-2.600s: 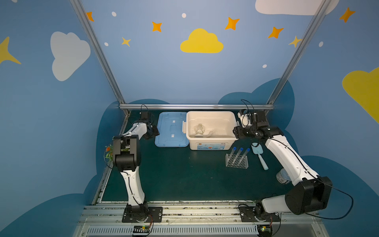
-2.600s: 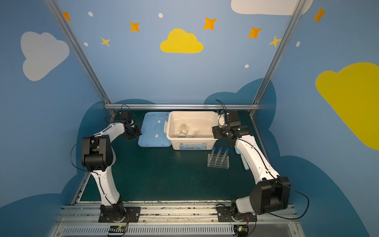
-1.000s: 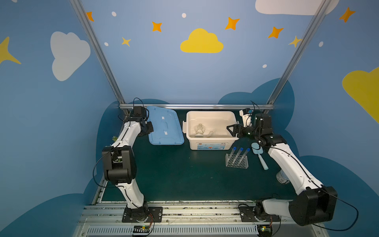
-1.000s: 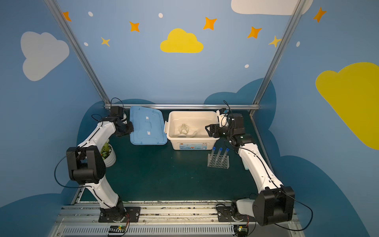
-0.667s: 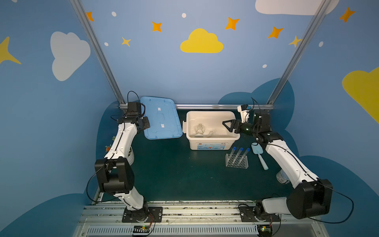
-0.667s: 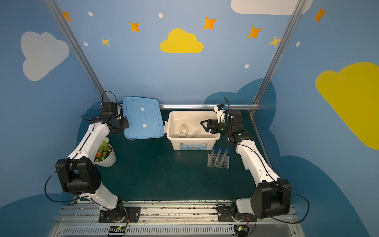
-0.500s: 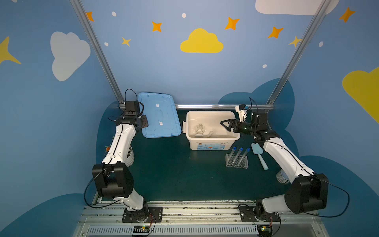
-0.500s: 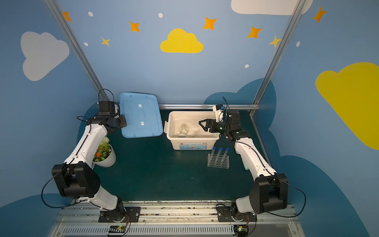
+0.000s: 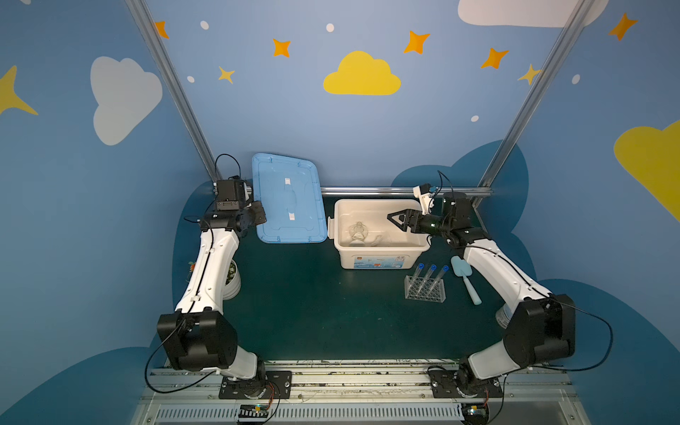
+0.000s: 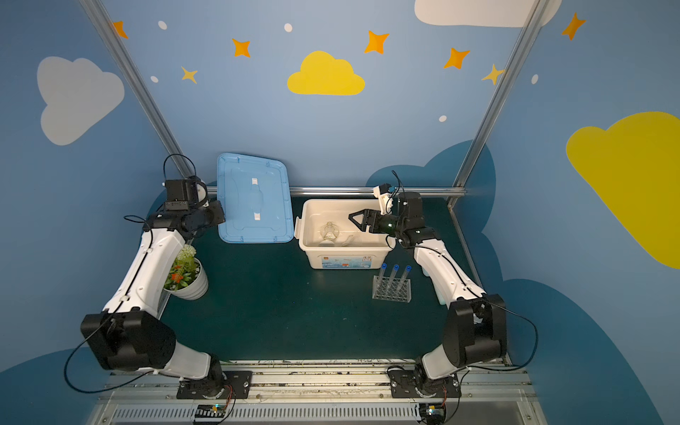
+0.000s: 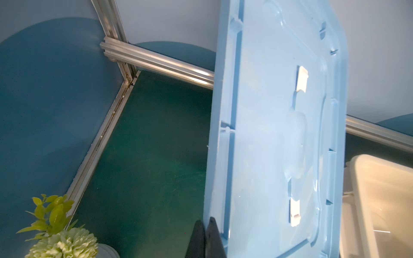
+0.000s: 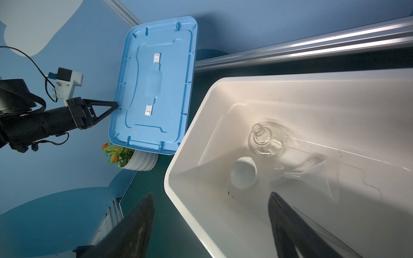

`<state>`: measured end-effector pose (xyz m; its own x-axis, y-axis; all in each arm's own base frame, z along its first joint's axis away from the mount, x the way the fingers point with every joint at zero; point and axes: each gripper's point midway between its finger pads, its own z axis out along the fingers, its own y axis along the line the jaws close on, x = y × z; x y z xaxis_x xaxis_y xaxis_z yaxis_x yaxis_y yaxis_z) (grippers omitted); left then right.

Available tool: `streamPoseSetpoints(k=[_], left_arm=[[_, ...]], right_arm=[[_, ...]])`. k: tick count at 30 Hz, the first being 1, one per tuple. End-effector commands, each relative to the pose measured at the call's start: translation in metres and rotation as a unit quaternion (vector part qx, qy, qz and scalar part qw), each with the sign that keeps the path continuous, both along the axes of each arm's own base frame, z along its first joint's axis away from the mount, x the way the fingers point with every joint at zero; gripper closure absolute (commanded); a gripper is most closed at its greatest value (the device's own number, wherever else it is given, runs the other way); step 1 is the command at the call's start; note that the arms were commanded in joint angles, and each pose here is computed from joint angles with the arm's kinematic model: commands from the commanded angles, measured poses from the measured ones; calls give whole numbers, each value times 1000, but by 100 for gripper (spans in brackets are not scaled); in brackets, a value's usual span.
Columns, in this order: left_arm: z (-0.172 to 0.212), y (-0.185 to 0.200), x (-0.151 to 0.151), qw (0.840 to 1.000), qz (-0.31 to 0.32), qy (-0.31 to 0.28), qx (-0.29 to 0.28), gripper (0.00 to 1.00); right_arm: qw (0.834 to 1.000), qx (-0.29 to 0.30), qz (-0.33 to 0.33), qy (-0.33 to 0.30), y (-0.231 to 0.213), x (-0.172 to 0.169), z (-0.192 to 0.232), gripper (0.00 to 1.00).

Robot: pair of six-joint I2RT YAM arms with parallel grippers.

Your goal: Organize the chemistry lab equipment

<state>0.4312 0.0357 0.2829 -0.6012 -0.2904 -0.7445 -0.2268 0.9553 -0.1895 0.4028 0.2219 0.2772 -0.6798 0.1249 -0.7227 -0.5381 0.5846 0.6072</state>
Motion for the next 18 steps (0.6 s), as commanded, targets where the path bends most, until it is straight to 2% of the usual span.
streamPoseSetpoints(k=[1,9,18], left_arm=[[41,-12,0,998,-14,-64,-19,97],[61,-44,-8,993,-57,-97,-36,97],[56,-96,-1,985,-115,-103,-82,97]], right_arm=[[999,26,24,-20,12,3,19,20],[996,64,68,-13,34,10,21,20],[989,111,96,-6,49,12,26,20]])
